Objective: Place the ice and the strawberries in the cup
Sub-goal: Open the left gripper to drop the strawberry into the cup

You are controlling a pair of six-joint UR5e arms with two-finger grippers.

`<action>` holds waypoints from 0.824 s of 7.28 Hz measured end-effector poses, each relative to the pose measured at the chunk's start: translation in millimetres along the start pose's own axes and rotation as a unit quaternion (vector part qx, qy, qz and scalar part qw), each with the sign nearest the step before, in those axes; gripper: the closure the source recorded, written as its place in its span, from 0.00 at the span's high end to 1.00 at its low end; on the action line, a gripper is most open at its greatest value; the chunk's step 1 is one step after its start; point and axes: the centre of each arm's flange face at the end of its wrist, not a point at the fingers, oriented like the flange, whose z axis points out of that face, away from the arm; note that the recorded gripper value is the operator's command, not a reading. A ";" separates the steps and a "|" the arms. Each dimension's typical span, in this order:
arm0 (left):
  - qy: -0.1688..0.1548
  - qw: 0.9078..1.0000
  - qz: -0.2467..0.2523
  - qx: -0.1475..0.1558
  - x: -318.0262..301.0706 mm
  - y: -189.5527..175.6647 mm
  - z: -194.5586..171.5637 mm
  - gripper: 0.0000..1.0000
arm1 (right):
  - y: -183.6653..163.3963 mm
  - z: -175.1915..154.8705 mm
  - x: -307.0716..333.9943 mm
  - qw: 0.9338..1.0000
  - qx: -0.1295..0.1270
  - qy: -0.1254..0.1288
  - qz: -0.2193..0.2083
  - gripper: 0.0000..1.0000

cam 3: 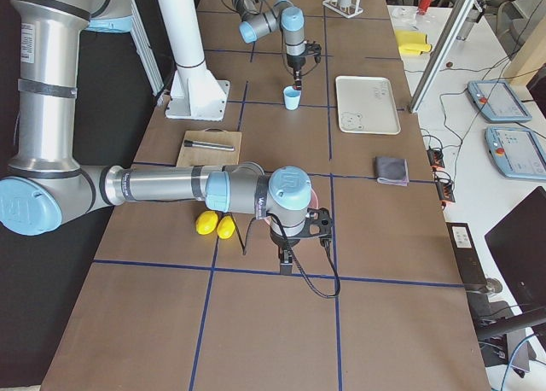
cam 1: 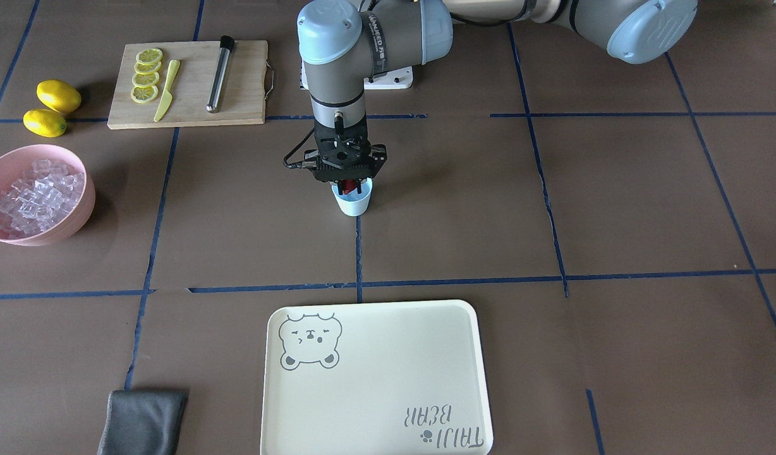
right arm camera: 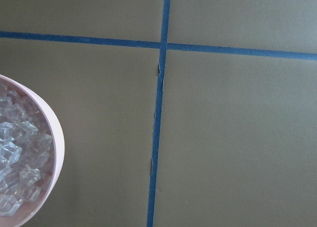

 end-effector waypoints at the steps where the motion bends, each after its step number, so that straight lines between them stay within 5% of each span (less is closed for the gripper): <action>1: 0.000 1.000 0.002 0.000 -3.1 1.0 1.1 1.00 | 0.0 0.1 0.0 1.000 0.000 0.000 0.000 1.00; 6: 0.007 1.000 0.009 0.001 -10.8 4.8 -4.2 1.00 | 0.0 -0.1 0.0 1.000 0.000 0.000 0.001 1.00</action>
